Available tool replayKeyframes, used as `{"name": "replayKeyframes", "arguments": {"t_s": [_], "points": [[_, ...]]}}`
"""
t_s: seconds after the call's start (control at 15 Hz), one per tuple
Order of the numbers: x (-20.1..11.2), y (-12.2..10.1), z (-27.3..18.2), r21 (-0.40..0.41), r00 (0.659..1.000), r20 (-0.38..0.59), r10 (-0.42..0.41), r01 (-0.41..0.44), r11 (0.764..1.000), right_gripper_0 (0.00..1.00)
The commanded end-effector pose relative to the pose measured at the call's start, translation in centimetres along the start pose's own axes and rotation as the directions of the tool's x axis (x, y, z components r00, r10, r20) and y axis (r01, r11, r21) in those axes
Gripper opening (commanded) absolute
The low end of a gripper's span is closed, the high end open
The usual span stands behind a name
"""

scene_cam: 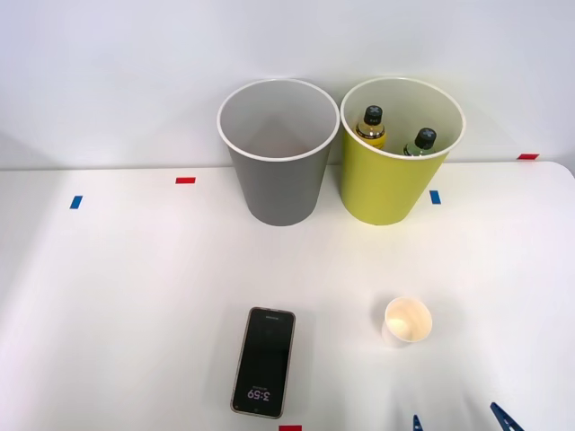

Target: Put cans in the gray bin, plastic bottles in the light green bin

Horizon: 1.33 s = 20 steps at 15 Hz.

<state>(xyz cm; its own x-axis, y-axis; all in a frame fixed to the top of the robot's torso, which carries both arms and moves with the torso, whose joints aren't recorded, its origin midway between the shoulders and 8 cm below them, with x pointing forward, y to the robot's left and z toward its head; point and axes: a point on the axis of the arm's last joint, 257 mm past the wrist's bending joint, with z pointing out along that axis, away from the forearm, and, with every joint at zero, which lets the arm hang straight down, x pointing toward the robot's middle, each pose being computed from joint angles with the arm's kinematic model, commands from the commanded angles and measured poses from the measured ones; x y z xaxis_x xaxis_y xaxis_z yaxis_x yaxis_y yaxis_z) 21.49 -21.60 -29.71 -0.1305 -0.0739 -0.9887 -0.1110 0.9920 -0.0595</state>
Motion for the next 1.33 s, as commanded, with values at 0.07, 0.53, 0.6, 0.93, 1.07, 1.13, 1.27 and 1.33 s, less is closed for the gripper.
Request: {"name": "replayKeyframes", "arguments": {"t_s": [0.07, 0.53, 0.6, 0.93, 1.07, 1.13, 1.27, 1.33], "points": [[0.00, 0.00, 0.00, 0.000, 1.000, 0.000, 0.000, 0.000, 1.000, 1.00], [0.00, 0.00, 0.00, 0.000, 1.000, 0.000, 0.000, 0.000, 1.000, 1.00], [0.00, 0.00, 0.00, 0.000, 1.000, 0.000, 0.000, 0.000, 1.000, 1.00], [0.00, 0.00, 0.00, 0.000, 1.000, 0.000, 0.000, 0.000, 1.000, 1.00], [0.00, 0.00, 0.00, 0.000, 1.000, 0.000, 0.000, 0.000, 1.000, 1.00], [0.00, 0.00, 0.00, 0.000, 1.000, 0.000, 0.000, 0.000, 1.000, 1.00], [0.00, 0.00, 0.00, 0.000, 1.000, 0.000, 0.000, 0.000, 1.000, 1.00], [0.00, 0.00, 0.00, 0.000, 1.000, 0.000, 0.000, 0.000, 1.000, 1.00]]}}
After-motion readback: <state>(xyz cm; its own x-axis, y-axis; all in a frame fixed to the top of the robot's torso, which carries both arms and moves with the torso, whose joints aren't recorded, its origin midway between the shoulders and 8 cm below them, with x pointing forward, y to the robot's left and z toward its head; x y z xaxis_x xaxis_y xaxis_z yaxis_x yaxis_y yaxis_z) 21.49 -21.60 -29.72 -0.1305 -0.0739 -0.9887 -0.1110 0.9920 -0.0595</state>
